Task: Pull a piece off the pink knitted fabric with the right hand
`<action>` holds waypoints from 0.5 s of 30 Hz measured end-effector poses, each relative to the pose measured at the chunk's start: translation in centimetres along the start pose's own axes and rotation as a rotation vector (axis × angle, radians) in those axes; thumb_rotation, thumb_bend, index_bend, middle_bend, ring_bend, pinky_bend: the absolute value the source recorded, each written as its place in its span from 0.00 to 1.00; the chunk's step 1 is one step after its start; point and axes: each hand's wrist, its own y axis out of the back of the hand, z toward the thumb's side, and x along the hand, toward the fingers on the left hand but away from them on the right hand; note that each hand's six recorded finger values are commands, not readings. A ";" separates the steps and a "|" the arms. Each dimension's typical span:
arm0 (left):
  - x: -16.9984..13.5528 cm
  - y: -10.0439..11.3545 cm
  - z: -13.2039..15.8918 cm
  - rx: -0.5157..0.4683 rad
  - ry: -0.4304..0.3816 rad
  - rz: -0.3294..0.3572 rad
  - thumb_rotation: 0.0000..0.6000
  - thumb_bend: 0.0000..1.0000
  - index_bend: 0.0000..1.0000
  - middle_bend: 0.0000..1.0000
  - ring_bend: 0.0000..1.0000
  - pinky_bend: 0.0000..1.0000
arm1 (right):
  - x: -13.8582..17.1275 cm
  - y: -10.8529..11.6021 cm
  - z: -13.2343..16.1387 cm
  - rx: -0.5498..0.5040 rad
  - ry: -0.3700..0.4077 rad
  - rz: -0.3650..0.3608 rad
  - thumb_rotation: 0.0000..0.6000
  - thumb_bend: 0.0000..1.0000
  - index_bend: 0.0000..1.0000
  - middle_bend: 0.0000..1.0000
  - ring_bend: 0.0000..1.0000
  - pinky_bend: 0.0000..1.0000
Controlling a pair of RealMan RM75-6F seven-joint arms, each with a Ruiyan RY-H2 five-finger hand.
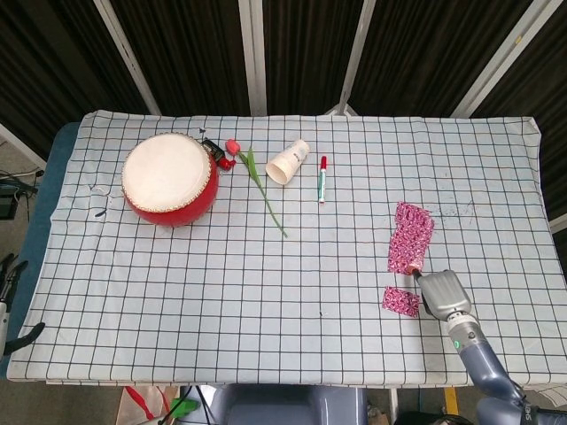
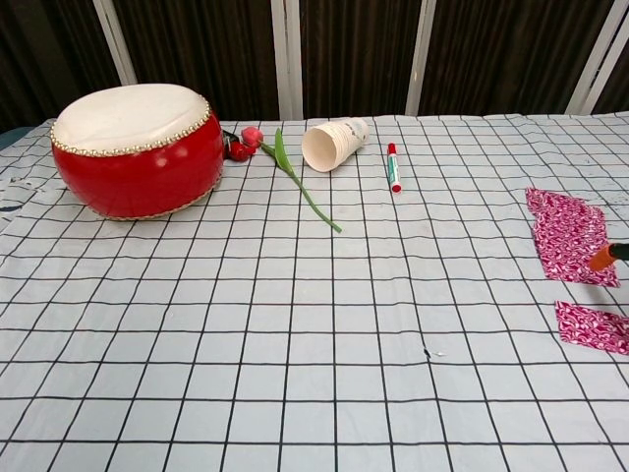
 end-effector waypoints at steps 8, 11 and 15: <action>0.1 -0.1 0.0 0.007 0.006 -0.001 1.00 0.25 0.12 0.00 0.00 0.02 | -1.8 0.3 0.1 0.002 -0.012 0.018 1.00 0.76 0.19 0.85 0.78 0.44; 0.1 -0.2 0.0 0.010 0.006 -0.003 1.00 0.25 0.12 0.00 0.00 0.02 | -2.2 0.5 0.2 0.003 -0.014 0.020 1.00 0.76 0.19 0.85 0.78 0.44; 0.2 -0.3 0.1 0.013 0.004 -0.007 1.00 0.25 0.12 0.00 0.00 0.02 | -2.4 0.6 0.5 0.008 -0.007 0.023 1.00 0.76 0.20 0.85 0.78 0.44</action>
